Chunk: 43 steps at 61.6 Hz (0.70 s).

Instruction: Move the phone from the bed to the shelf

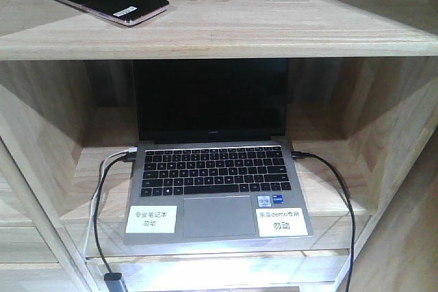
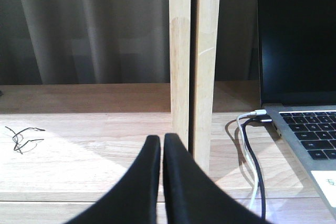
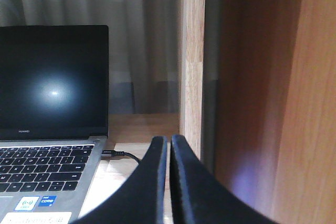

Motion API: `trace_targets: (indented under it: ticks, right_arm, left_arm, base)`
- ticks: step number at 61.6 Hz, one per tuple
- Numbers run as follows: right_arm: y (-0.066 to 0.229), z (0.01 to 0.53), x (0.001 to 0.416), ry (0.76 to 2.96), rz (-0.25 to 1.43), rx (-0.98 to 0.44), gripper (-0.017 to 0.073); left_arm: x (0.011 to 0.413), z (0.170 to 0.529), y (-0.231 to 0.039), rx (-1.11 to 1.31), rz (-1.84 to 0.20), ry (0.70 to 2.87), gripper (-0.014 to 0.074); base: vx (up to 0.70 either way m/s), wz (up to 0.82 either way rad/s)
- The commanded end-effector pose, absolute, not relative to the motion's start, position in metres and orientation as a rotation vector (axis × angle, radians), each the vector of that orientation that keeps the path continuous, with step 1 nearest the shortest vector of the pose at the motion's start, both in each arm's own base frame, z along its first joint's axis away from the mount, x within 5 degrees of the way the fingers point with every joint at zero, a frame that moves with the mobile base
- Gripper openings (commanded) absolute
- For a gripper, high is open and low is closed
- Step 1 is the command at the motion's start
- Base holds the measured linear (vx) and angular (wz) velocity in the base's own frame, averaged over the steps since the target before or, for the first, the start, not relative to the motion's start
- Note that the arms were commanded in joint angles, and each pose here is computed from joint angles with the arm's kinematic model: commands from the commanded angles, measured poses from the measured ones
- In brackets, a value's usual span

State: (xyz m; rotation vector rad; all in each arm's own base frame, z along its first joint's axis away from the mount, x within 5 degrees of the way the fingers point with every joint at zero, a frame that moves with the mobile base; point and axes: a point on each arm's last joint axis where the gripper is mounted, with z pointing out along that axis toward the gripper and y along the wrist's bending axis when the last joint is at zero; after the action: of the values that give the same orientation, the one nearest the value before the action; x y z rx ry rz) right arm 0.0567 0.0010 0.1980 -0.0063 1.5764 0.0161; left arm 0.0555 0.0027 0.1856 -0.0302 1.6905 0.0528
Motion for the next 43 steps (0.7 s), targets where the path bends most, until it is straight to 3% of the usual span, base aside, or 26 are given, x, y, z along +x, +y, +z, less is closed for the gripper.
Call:
trace_targets:
  ticks: [1, 43]
  right_arm:
    - [0.0001, 0.2024, 0.0560, 1.492, -0.001, -0.004, -0.0005]
    - [0.0001, 0.2024, 0.0560, 1.492, -0.001, -0.004, -0.0005]
  left_arm:
    - [0.0559, 0.1899, 0.0029, -0.039, 0.049, 1.622, 0.0001]
    - [0.0559, 0.1899, 0.0029, -0.039, 0.049, 1.622, 0.0001]
  base:
    - [0.00, 0.00]
    - [0.00, 0.00]
